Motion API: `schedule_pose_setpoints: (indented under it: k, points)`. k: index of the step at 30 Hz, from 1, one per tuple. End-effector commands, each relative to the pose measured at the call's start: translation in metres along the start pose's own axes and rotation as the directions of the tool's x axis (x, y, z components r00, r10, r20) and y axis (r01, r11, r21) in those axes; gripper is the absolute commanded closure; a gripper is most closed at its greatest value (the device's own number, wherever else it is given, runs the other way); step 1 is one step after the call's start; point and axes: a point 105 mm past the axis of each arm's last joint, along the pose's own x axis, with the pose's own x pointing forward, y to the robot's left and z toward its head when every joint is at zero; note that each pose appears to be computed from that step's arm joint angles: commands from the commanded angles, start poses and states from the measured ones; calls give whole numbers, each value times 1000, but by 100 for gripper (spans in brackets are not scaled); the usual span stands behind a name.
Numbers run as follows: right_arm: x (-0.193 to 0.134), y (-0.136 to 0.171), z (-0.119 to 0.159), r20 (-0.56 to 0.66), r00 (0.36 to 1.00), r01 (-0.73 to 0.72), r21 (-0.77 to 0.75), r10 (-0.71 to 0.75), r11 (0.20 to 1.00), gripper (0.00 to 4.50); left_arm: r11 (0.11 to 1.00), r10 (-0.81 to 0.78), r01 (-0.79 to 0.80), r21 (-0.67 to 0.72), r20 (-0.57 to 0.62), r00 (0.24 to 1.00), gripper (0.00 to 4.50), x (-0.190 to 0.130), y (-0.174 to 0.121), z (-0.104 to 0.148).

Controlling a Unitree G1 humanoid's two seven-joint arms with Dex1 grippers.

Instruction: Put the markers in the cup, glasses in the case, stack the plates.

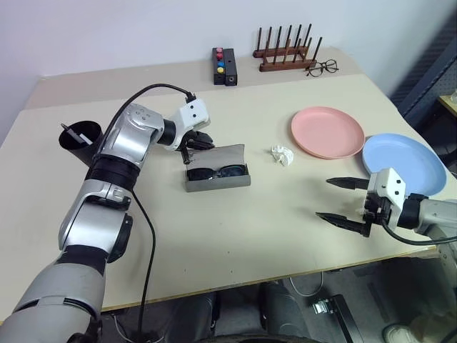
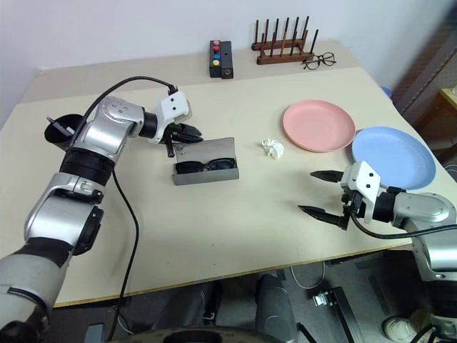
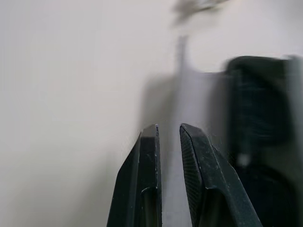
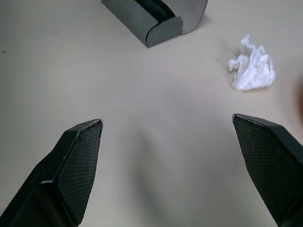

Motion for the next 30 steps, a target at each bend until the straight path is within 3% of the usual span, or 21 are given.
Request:
schedule_pose_setpoints:
  k: [1,10,20,30]
  points:
    - [-1,-2,8,29,1000,9,-28,-8,1000,0,994,84,-84,71,6,996,382,10,10,17]
    - [-5,0,8,24,1000,16,-22,-16,1000,0,991,-9,17,134,-64,998,382,23,-5,8]
    - [-6,2,7,26,1000,16,-8,-15,1000,0,971,-231,235,46,-77,970,382,-16,-15,6]
    - [-21,-9,-6,-8,998,57,35,-57,998,0,933,-356,360,17,-121,927,382,-12,-67,-17]
